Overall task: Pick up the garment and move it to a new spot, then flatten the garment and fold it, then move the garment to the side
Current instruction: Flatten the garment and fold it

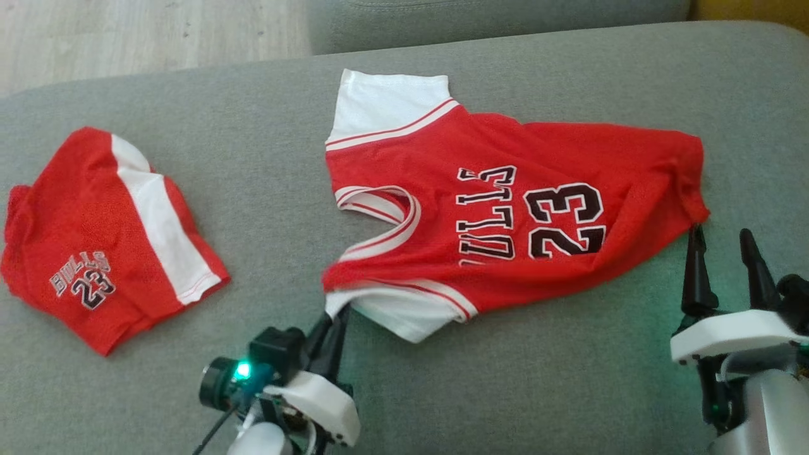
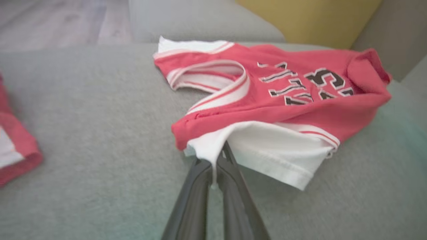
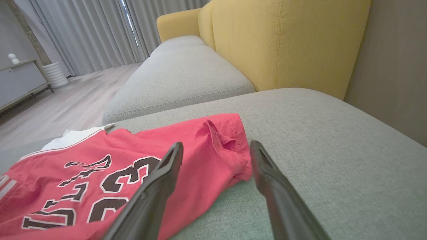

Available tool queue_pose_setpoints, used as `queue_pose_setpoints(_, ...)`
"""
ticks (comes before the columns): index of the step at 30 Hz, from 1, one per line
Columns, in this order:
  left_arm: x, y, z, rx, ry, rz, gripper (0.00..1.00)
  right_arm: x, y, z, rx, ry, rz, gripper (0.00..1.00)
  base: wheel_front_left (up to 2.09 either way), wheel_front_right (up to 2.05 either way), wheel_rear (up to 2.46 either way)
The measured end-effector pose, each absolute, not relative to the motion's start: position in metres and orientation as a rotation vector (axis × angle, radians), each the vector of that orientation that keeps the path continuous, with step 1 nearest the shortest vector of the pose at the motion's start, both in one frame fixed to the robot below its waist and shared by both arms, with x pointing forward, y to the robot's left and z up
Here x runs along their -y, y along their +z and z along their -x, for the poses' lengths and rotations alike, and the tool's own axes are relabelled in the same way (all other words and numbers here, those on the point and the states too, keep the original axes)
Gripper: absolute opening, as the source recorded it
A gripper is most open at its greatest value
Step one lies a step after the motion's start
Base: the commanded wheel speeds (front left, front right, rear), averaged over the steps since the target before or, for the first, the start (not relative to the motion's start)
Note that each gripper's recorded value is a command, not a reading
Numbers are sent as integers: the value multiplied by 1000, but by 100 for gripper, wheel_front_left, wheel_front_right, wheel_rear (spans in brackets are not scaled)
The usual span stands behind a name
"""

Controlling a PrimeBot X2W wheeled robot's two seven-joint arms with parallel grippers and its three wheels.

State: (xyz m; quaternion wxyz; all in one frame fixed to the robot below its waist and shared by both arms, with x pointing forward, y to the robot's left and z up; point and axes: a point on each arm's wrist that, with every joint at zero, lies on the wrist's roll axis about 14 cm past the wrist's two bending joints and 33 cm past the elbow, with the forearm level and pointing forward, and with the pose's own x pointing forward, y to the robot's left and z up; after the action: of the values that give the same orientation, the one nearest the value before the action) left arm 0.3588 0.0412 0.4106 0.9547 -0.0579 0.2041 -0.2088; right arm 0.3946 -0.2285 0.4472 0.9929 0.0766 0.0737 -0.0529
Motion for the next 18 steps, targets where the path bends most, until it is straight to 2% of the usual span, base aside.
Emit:
queue_pose_setpoints(8, -72, 446, -378, -219, -300, 177, 0, 220, 430, -396, -246, -70, -85, 100, 0, 0, 0)
queue_pose_setpoints(18, -75, 452, -381, -194, -288, 183, 0, 227, 405, -387, -366, -77, 7, 100, 0, 0, 0)
